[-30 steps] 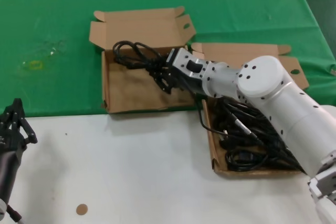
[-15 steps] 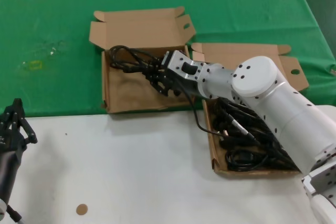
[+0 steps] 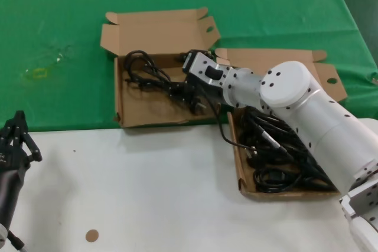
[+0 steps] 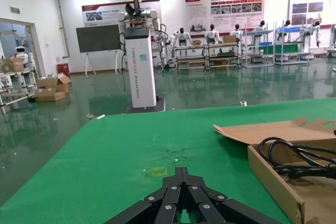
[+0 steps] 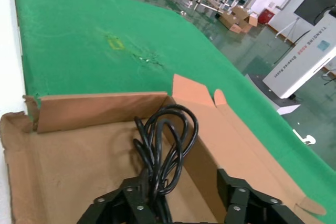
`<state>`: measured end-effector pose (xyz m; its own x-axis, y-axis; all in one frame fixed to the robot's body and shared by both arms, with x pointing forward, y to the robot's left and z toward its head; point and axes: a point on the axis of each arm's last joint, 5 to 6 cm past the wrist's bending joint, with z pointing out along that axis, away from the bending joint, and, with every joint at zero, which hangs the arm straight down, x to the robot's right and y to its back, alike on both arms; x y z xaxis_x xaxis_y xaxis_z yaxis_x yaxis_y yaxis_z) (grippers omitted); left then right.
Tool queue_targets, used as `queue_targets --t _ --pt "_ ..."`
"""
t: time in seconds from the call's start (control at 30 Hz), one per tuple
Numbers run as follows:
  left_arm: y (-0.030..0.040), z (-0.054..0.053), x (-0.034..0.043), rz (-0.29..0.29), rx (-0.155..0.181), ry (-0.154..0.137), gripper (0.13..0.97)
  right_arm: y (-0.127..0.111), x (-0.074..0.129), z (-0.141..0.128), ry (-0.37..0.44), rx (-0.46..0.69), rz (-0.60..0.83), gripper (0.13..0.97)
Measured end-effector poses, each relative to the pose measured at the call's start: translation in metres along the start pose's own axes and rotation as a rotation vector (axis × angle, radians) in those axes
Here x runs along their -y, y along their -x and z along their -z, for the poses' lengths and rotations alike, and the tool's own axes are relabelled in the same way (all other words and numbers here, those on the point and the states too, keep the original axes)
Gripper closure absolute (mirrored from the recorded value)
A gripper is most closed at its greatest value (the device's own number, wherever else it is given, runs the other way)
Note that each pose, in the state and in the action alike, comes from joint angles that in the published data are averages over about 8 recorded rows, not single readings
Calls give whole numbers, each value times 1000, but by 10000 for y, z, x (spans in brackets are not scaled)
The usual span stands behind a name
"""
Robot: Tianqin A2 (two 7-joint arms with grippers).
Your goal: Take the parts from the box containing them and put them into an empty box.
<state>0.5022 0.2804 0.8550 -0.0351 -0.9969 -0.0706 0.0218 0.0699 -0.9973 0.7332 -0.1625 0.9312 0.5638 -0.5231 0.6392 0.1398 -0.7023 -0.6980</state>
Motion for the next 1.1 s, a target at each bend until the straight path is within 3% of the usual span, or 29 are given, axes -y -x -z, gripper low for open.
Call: queue_targets --t 0.23,0.37,0.63,0.77,0.93,1.1 --pt "0 0 0 0 0 0 953 -34 11 28 -9 -16 -5 545" --pt "0 0 0 0 0 0 953 -41 11 35 -11 -19 -6 545" --pt "0 0 0 0 0 0 929 14 -35 62 -22 -34 -34 339" --pt "0 0 0 0 0 0 914 85 -95 103 -34 -54 -71 287" --pt "0 0 0 0 0 0 844 191 -190 176 -51 -86 -127 202" --pt "0 0 0 0 0 0 802 297 -286 268 -67 -122 -187 169"
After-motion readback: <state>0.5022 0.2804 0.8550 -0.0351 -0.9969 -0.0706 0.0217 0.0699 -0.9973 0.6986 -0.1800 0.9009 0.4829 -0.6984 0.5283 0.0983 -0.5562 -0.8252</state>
